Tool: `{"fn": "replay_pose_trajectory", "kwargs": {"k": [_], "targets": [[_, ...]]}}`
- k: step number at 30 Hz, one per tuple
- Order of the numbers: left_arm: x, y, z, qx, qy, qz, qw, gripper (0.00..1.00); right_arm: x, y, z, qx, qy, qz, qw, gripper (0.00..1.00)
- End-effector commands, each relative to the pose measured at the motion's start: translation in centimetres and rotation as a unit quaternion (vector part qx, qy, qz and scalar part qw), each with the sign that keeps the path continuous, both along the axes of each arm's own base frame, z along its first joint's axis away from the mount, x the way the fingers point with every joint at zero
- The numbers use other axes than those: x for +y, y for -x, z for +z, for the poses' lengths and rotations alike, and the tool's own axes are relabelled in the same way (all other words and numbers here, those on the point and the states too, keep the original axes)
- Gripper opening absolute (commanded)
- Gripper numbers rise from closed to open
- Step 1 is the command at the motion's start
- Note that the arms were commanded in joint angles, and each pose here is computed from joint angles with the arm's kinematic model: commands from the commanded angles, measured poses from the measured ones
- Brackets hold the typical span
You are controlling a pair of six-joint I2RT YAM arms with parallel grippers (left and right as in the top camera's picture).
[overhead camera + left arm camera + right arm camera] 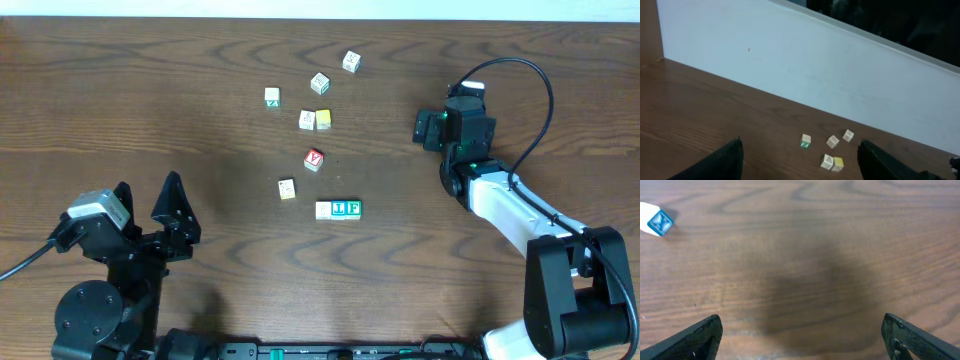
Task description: Lift 3 blocks
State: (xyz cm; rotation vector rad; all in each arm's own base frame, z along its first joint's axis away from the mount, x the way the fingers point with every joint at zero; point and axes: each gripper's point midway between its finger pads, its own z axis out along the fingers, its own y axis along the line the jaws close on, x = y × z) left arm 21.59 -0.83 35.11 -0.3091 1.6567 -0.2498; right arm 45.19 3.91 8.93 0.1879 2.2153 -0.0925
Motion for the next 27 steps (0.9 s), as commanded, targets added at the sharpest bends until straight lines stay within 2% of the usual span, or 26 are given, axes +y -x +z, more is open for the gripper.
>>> {"fn": "replay_pose_trajectory", "kwargs": {"k": [1,6,12,15,19,21,24,27], "targets": [[0.4,0.2,0.4,-0.005,-0.004,0.008,1.0,0.74,-0.5,0.2,-0.5,0.012,0.011,-0.008,1.0,0.99],[0.4,0.2,-0.1,0.006,-0.007,0.008,1.0,0.74,-0.7,0.8,-1.2,0.032,0.015,-0.007,0.999,0.99],[0.6,0.7,-3.2,0.068,-0.023,0.011,0.997,0.74,-0.7,1.2,-1.6,0.043,0.018,-0.007,0.999,0.99],[0.0,1.0,-4.1,0.087,0.002,-0.004,0.996,0.74,-0.8,1.3,-1.7,0.046,0.018,-0.007,0.999,0.99],[1.4,0.5,-4.3,0.083,-0.009,0.04,0.996,0.74,-0.7,1.3,-1.7,0.046,0.018,-0.007,0.999,0.99],[1.7,-0.5,-3.5,0.05,-0.027,0.051,0.997,0.74,-0.8,1.3,-1.7,0.046,0.018,-0.007,0.999,0.99],[0.7,-2.1,-1.1,-0.056,-0.077,0.026,0.995,0.74,-0.8,1.3,-1.7,0.046,0.018,-0.007,0.999,0.99],[-0.6,-2.2,0.7,-0.187,-0.137,-0.006,0.973,0.74,-0.8,1.3,-1.7,0.046,0.018,-0.007,0.999,0.99]]}}
